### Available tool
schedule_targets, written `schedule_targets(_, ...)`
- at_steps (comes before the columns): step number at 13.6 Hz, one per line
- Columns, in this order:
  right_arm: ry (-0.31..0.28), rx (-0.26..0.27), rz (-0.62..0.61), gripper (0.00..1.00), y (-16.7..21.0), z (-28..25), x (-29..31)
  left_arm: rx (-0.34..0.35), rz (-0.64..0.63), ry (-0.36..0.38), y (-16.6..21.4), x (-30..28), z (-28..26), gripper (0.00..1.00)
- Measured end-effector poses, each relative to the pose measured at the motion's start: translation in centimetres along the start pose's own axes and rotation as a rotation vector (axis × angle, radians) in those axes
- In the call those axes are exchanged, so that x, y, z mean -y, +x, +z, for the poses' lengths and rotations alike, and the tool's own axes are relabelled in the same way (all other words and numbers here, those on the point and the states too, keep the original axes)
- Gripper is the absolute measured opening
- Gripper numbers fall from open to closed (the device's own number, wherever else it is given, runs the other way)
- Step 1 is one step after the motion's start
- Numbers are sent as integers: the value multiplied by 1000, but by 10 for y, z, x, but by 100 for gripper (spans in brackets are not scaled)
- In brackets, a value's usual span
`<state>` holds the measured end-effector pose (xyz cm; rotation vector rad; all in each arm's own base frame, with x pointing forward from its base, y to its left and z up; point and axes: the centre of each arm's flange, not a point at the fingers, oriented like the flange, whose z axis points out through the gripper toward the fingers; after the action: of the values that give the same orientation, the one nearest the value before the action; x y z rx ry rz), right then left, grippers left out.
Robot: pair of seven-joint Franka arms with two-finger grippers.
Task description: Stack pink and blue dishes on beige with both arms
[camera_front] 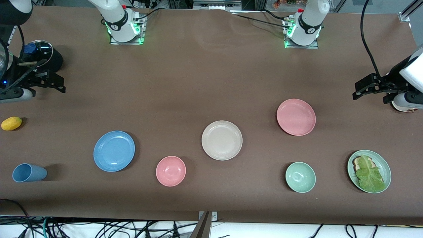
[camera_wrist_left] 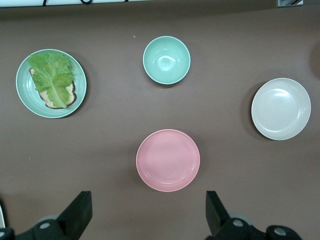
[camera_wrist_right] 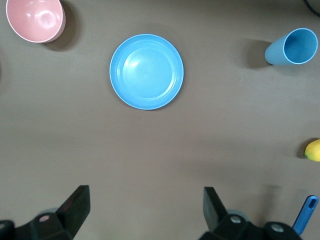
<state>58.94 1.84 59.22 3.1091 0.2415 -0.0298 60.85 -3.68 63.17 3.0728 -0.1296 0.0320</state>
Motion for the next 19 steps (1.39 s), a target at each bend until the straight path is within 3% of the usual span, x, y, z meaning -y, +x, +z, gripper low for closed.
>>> schedule_targets(11, -14, 4, -7, 100, 1, 2, 2, 18, -1, -1, 3, 1, 10, 100)
schedule_targets(16, -18, 14, -7, 100, 2, 6, 2, 84, -8, -6, 16, 6, 47, 100)
schedule_targets(19, -19, 15, -5, 100, 2, 7, 0, 190, -52, -17, 28, 35, 109, 100)
